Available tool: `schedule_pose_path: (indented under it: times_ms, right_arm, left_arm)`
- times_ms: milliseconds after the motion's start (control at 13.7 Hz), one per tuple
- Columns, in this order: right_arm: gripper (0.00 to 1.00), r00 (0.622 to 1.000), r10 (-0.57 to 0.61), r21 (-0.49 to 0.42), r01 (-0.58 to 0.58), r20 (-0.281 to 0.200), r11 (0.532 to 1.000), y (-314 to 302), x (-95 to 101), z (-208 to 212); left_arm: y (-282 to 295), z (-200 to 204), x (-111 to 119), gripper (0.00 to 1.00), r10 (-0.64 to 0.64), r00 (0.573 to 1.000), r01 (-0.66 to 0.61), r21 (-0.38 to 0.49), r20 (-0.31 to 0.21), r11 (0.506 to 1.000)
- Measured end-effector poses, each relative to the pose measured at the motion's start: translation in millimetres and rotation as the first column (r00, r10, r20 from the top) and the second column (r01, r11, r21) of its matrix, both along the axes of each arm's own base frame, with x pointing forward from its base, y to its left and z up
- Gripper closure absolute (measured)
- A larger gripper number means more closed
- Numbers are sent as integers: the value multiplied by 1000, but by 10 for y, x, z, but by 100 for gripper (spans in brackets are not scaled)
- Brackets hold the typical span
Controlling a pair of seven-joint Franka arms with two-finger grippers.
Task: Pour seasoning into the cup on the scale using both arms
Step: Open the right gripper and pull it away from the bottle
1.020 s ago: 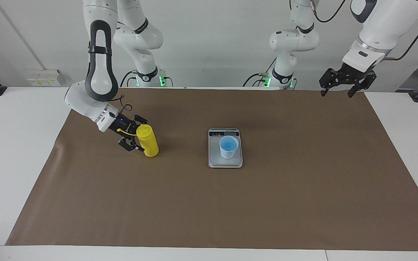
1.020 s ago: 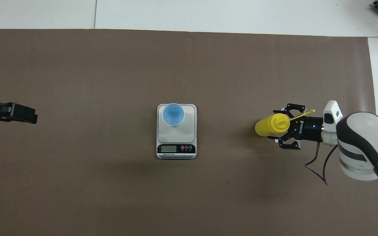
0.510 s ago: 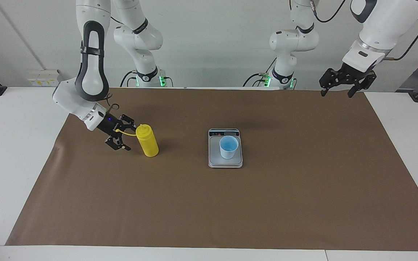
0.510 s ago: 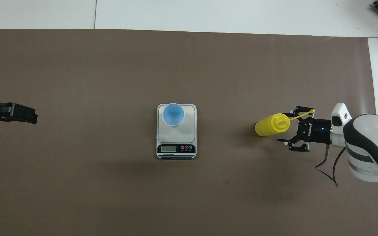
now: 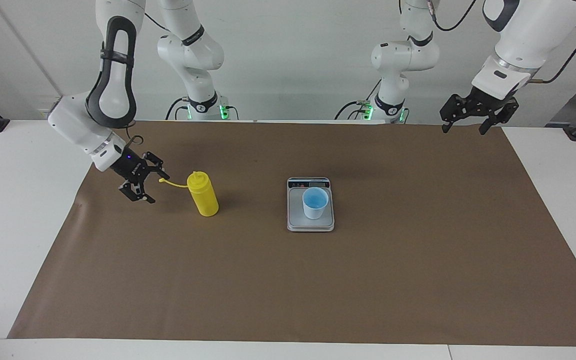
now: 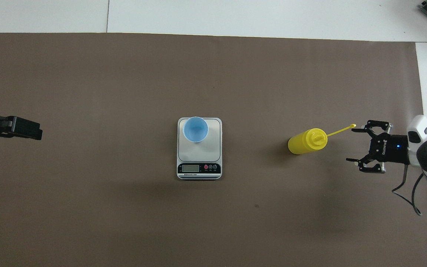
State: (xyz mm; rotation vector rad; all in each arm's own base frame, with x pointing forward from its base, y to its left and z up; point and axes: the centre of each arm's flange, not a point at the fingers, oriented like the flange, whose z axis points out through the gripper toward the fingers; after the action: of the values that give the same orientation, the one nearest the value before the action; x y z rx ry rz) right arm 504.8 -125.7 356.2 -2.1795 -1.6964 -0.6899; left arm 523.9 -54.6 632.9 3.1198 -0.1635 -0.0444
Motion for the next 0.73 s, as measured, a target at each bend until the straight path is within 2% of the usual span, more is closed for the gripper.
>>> schedule_pose_path:
  times_ms: [218,510,728]
  right_arm:
    - [0,1000,-25,-63,25,-6,998,-48,-15,281]
    - [0,990,-123,-124,114,-67,986,-27,-85,645]
    - [0,972,-206,-175,184,-116,967,31,-60,891]
  left_arm:
    - [0,0,0,0,0,1000,0,0,0,1000]
    - [0,0,0,0,0,1000,0,0,0,1000]
    - [0,0,0,0,0,1000,0,0,0,1000]
